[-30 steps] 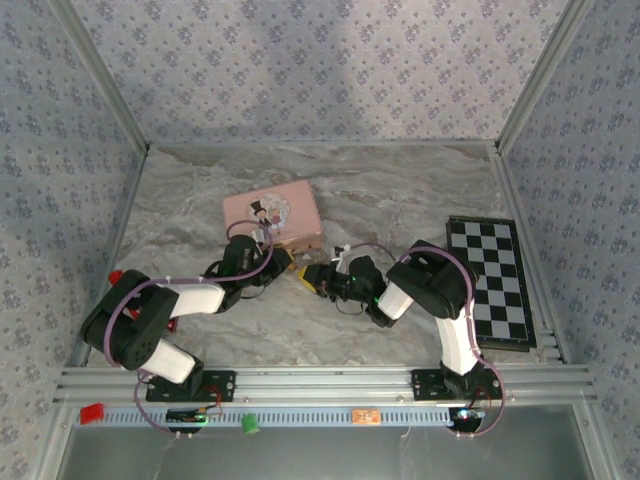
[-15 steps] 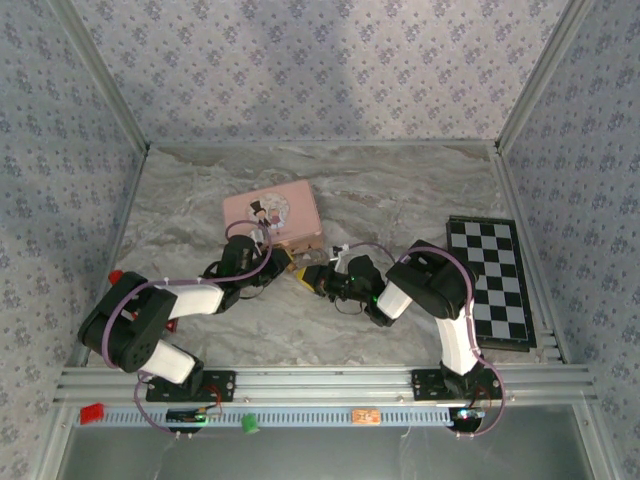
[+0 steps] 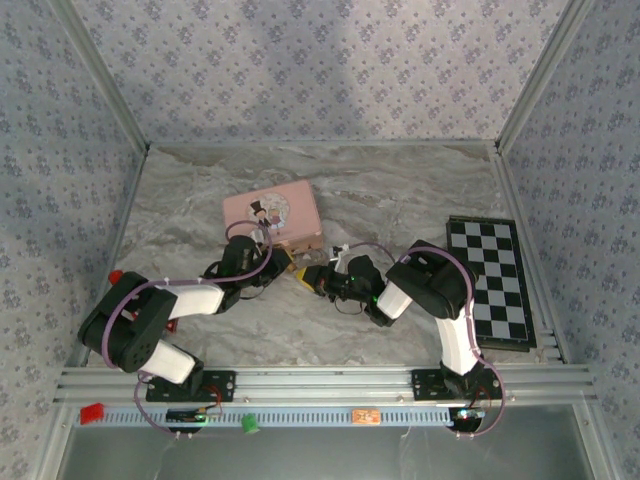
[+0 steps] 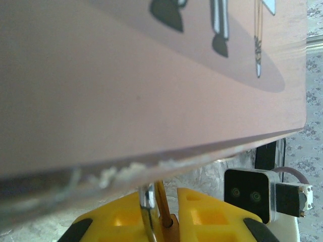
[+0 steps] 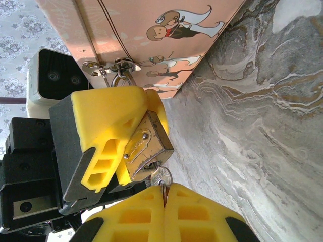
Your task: Unlock the padlock with the key
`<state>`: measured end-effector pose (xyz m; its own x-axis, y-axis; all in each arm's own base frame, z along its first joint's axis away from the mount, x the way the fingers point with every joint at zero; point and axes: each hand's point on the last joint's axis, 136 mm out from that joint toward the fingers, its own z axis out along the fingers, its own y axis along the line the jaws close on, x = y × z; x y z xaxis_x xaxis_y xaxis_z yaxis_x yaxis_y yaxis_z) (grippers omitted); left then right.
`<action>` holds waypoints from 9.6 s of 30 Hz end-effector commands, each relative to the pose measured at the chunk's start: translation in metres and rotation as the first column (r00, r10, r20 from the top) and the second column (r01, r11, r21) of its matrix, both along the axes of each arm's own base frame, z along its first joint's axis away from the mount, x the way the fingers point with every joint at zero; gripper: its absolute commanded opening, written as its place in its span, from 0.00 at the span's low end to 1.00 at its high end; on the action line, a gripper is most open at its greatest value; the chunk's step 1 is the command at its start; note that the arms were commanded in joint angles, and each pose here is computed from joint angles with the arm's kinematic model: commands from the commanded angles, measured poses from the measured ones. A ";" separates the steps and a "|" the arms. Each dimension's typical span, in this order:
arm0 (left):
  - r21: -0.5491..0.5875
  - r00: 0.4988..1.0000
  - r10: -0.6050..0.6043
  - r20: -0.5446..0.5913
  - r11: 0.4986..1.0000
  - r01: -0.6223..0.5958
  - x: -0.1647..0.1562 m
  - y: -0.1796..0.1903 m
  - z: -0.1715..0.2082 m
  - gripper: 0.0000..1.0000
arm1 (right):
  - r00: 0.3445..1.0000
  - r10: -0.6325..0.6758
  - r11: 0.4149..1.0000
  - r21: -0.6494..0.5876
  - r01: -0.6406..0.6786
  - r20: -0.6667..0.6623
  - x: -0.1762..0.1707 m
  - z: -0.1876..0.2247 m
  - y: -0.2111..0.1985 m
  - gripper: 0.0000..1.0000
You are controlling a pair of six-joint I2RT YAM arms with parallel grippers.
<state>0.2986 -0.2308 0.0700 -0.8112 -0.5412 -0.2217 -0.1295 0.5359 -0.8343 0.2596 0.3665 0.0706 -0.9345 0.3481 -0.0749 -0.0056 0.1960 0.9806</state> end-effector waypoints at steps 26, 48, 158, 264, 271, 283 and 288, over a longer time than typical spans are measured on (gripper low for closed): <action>-0.070 0.973 -0.194 -0.121 0.980 0.187 -0.037 -0.051 -0.008 0.06 | 0.994 -0.025 0.998 0.066 0.019 0.103 0.022 0.033 0.001 0.04; -0.061 0.982 -0.150 -0.116 0.988 0.144 -0.024 -0.033 -0.007 0.06 | 0.995 -0.091 0.995 -0.022 0.092 0.051 0.020 0.002 -0.029 0.21; -0.075 0.990 -0.096 -0.102 0.993 0.088 -0.023 0.008 0.024 0.06 | 0.024 0.712 0.551 -0.581 0.599 0.701 -0.025 0.018 0.021 0.32; -0.004 0.995 -0.055 -0.089 0.999 0.055 -0.004 0.008 0.010 0.58 | 0.777 0.146 0.813 -0.522 0.259 0.613 -0.015 -0.005 -0.006 0.00; 0.138 0.998 -0.019 -0.055 0.990 0.026 -0.011 0.039 0.019 0.69 | 0.803 0.105 0.813 -0.516 0.270 0.587 -0.011 -0.010 -0.016 0.00; 0.440 0.994 0.046 0.096 0.894 -0.084 -0.020 0.106 0.064 0.80 | 0.841 0.040 0.831 -0.486 0.271 0.539 -0.006 -0.020 -0.028 0.00; 0.480 0.987 0.112 0.116 0.864 -0.154 -0.013 0.138 0.073 0.83 | 0.843 0.050 0.827 -0.496 0.266 0.535 -0.007 -0.021 -0.026 0.01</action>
<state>0.2865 -0.1153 0.1405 -0.7155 -0.4744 -0.5128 -0.1427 0.8178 -0.5575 0.2508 0.3473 0.0593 -0.6473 0.1921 -0.7376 -0.4490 0.6859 0.5726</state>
